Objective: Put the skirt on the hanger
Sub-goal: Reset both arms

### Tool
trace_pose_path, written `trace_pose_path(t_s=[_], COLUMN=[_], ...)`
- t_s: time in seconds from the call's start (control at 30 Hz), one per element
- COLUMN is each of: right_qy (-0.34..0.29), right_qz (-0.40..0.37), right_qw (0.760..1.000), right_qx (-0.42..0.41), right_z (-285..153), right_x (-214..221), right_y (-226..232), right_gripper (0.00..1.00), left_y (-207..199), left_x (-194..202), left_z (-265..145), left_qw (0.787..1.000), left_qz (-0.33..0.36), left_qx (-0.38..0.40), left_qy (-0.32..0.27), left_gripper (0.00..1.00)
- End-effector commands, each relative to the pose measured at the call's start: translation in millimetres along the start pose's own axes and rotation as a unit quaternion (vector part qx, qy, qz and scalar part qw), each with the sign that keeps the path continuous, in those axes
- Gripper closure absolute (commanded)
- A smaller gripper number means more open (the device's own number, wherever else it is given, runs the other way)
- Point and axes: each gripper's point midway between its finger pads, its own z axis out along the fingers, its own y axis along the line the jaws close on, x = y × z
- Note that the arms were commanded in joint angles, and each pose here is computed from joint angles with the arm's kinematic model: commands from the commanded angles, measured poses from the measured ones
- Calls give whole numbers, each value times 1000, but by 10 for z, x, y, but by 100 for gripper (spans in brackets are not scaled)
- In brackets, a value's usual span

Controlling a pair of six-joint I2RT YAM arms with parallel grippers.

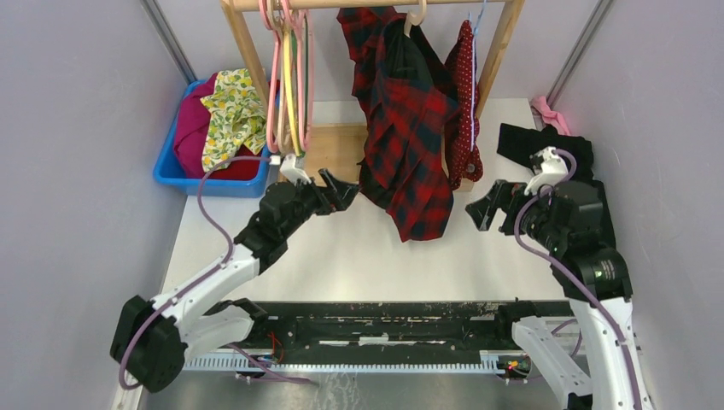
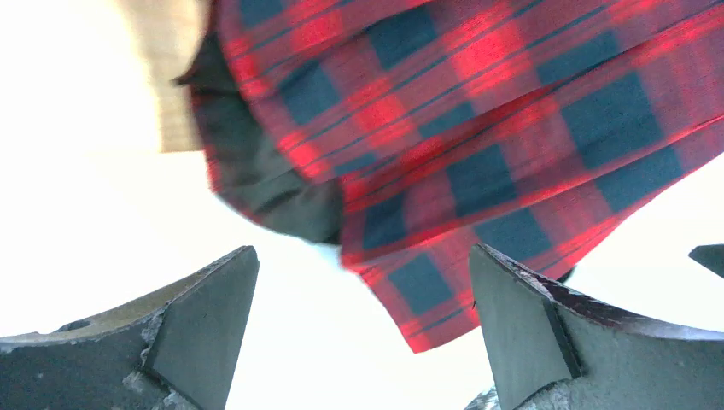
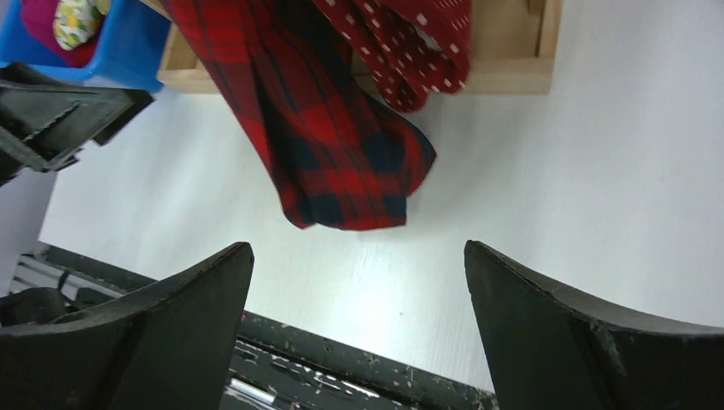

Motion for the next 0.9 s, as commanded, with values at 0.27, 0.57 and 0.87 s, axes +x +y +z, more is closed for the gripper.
trace_pose_path(t_s=[0.27, 0.57, 0.87], right_qy=[-1, 48, -11], right_qz=[25, 59, 74], right_qw=[990, 986, 995], right_qx=[139, 149, 68], right_z=[420, 712, 451], right_x=[616, 941, 869], right_y=[-805, -931, -609], right_gripper=[0, 0, 0], left_y=[1072, 1289, 900], left_x=[411, 555, 389], left_z=[-488, -574, -790], left_qw=[976, 963, 983], left_qz=[84, 113, 89], left_qx=[-201, -238, -157], left_qy=[26, 59, 22], left_gripper=[1, 1, 1])
